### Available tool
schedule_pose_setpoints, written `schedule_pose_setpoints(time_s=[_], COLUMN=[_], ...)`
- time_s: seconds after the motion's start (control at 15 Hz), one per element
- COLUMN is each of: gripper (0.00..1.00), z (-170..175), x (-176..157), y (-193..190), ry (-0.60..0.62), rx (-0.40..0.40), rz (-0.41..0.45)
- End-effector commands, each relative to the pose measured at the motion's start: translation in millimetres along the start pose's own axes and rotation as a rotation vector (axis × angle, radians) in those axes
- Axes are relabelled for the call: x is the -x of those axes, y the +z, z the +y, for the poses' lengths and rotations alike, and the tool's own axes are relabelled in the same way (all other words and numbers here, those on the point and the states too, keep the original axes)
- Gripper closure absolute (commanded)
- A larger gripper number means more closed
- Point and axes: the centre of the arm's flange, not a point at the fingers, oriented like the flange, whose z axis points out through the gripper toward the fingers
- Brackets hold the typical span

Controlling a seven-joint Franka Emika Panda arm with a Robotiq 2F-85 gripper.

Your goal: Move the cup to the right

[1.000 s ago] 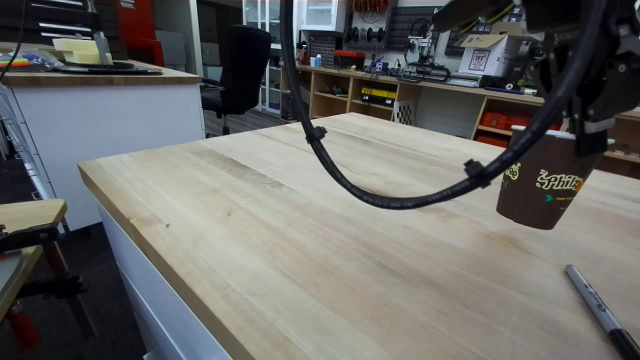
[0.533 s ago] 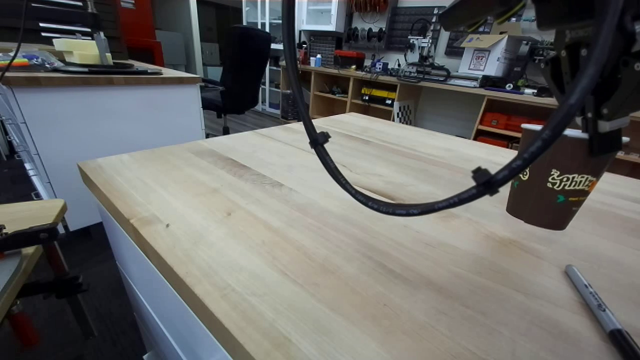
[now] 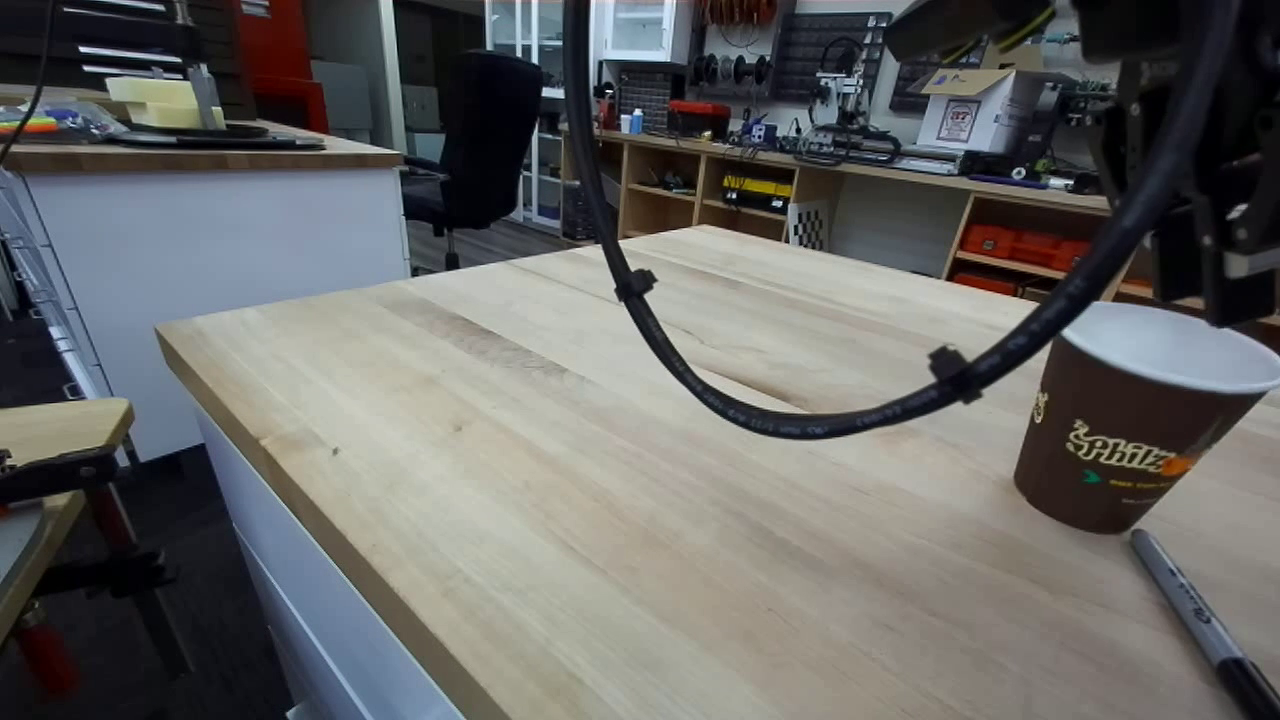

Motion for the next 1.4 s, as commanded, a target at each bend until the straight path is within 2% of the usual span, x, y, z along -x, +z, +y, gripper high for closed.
schedule_pose_setpoints(time_s=[0.0, 0.2, 0.33, 0.4, 0.67, 0.87, 1.13, 1.33], gripper=[0.35, 0.15, 0.03, 0.01, 0.0, 0.0, 0.0, 0.0], z=[3.5, 1.0, -7.6, -13.8, -49.6, -68.1, -69.2, -60.1], x=[-0.2, 2.2, 8.7, 13.0, 41.5, 64.7, 87.0, 97.2], y=[-3.6, -8.2, -17.2, -22.5, -49.5, -66.1, -78.8, -83.3], ry=[0.022, 0.022, -0.005, -0.025, -0.172, -0.267, -0.314, -0.327], rx=[-0.023, -0.035, -0.048, -0.057, -0.113, -0.136, -0.077, -0.042], rz=[0.013, 0.01, -0.006, -0.015, -0.085, -0.184, -0.308, -0.344])
